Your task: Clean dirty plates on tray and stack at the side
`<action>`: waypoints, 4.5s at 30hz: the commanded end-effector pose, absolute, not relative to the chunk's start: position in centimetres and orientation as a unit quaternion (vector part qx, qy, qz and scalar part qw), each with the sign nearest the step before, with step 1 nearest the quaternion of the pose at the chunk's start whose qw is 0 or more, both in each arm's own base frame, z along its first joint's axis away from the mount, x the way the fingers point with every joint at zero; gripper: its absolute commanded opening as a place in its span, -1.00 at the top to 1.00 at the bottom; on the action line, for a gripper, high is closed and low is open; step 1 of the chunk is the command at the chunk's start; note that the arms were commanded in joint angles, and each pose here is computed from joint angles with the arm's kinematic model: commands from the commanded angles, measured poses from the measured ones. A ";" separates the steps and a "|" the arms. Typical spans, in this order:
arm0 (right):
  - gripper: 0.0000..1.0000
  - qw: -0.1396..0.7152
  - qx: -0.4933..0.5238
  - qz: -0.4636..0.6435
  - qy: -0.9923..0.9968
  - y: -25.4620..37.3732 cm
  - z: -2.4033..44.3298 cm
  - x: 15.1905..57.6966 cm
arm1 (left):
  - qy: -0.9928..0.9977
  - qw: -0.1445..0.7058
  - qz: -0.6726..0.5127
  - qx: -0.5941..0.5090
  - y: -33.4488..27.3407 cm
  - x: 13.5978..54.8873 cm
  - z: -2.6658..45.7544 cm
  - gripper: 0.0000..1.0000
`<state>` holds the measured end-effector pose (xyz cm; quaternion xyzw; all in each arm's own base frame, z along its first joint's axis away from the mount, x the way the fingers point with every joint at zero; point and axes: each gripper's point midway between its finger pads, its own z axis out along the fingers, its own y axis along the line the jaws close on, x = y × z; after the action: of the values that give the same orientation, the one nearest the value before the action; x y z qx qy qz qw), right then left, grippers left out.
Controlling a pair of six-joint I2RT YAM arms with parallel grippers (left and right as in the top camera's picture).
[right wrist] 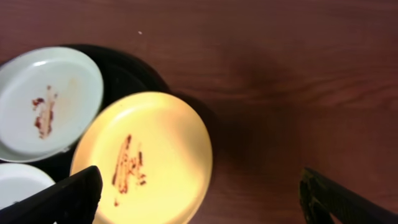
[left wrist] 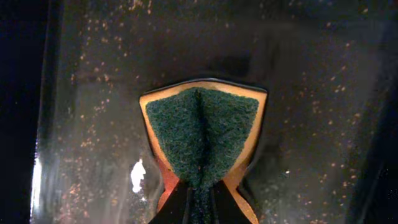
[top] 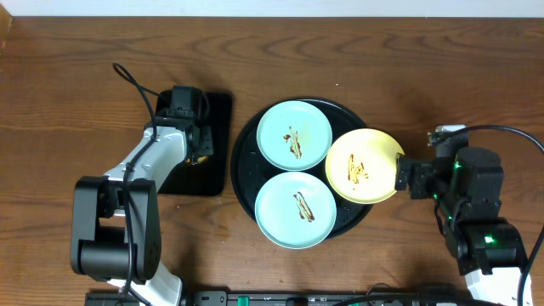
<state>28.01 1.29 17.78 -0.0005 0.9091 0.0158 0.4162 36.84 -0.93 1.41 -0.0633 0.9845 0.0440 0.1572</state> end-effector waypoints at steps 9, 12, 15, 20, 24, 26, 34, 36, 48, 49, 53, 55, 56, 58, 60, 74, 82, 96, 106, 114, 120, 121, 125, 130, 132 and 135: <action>-0.84 0.345 0.057 -0.014 0.937 -0.1 14.1 28.8 | 0.985 0.146 0.051 -0.073 -0.7 36.1 2.2 0.85; -0.65 0.313 0.056 -0.018 0.948 -0.1 12.1 29.1 | 0.985 0.146 0.050 -0.076 -0.7 36.1 2.2 0.84; -0.43 0.287 0.055 -0.020 0.956 0.0 10.2 29.7 | 0.985 0.146 0.050 -0.076 -0.7 36.1 2.2 0.85; -0.37 0.256 0.068 -0.019 0.964 0.1 7.5 30.6 | 0.985 0.146 0.050 -0.076 -0.7 36.1 2.2 0.85; -0.28 0.245 0.067 -0.020 0.967 0.1 6.1 31.2 | 0.985 0.146 0.050 -0.076 -0.7 36.1 2.2 0.85; -0.23 0.242 0.067 -0.021 0.968 0.1 5.6 31.5 | 0.985 0.146 0.050 -0.076 -0.7 36.1 2.2 0.85; 0.42 0.230 0.065 -0.015 0.971 0.4 4.5 31.6 | 0.985 0.146 0.050 -0.076 -0.7 36.1 2.2 0.85; 0.47 0.230 0.065 -0.015 0.971 0.4 4.5 31.6 | 0.985 0.146 0.050 -0.076 -0.7 36.1 2.2 0.85; 0.98 0.231 0.063 -0.007 0.971 0.7 4.5 31.7 | 0.974 0.209 0.039 -0.080 -0.7 36.4 7.6 0.85; 0.98 0.231 0.062 -0.004 0.971 0.8 4.6 31.7 | 0.973 0.214 0.039 -0.080 -0.7 36.4 8.1 0.85; 0.98 0.232 0.060 0.008 0.971 1.2 4.6 31.8 | 0.969 0.230 0.035 -0.081 -0.7 36.3 9.3 0.85; 0.98 0.232 0.060 0.007 0.971 1.2 4.6 31.8 | 0.968 0.233 0.035 -0.081 -0.7 36.3 9.6 0.85; 0.98 0.232 0.060 0.007 0.971 1.2 4.6 31.8 | 0.968 0.233 0.035 -0.081 -0.7 36.3 9.6 0.85; 0.98 0.232 0.060 0.007 0.971 1.2 4.6 31.8 | 0.969 0.233 0.033 -0.081 -0.8 36.3 9.6 0.85; 0.98 0.232 0.060 0.007 0.971 1.2 4.6 31.8 | 0.968 0.233 0.033 -0.081 -0.8 36.3 9.6 0.85; 0.98 0.232 0.060 0.007 0.971 1.2 4.6 31.8 | 0.911 0.403 0.006 -0.084 -1.1 40.7 17.7 0.85; 0.98 0.232 0.060 0.007 0.971 1.2 4.6 31.8 | 0.896 0.437 0.003 -0.079 -1.1 40.8 20.0 0.85; 0.98 0.232 0.060 0.007 0.971 1.2 4.6 31.8 | 0.935 0.340 -0.002 -0.097 -1.4 39.1 14.4 0.85; 0.98 0.226 0.060 0.007 0.972 1.1 4.4 31.6 | 0.968 0.234 -0.052 -0.078 -3.7 37.5 8.8 0.85; 0.98 0.225 0.060 0.007 0.972 1.1 4.4 31.5 | 0.967 0.219 -0.116 -0.056 -6.6 37.7 12.1 0.85; 0.98 0.225 0.060 0.007 0.972 1.1 4.4 31.5 | 0.953 0.245 -0.180 -0.011 -11.4 38.8 16.3 0.85; 0.98 0.225 0.060 0.007 0.972 1.1 4.4 31.5 | 0.949 0.248 -0.194 -0.007 -12.5 38.9 16.6 0.85; 0.98 0.225 0.060 0.007 0.973 1.2 4.4 31.5 | 0.938 0.249 -0.242 0.016 -17.1 38.5 17.4 0.85; 0.98 0.225 0.059 0.010 0.973 1.3 4.4 31.5 | 0.929 0.243 -0.268 0.073 -23.1 37.3 16.7 0.85; 0.98 0.225 0.059 0.010 0.973 1.3 4.4 31.5 | 0.927 0.235 -0.275 0.098 -25.4 36.8 15.7 0.85; 0.98 0.225 0.059 0.010 0.973 1.3 4.4 31.5 | 0.922 0.212 -0.302 0.118 -29.1 35.7 14.0 0.85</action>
<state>30.99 0.94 3.96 0.0626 0.9736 0.0049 0.2195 36.63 -25.73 15.48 0.1059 0.9255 -0.2712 0.2424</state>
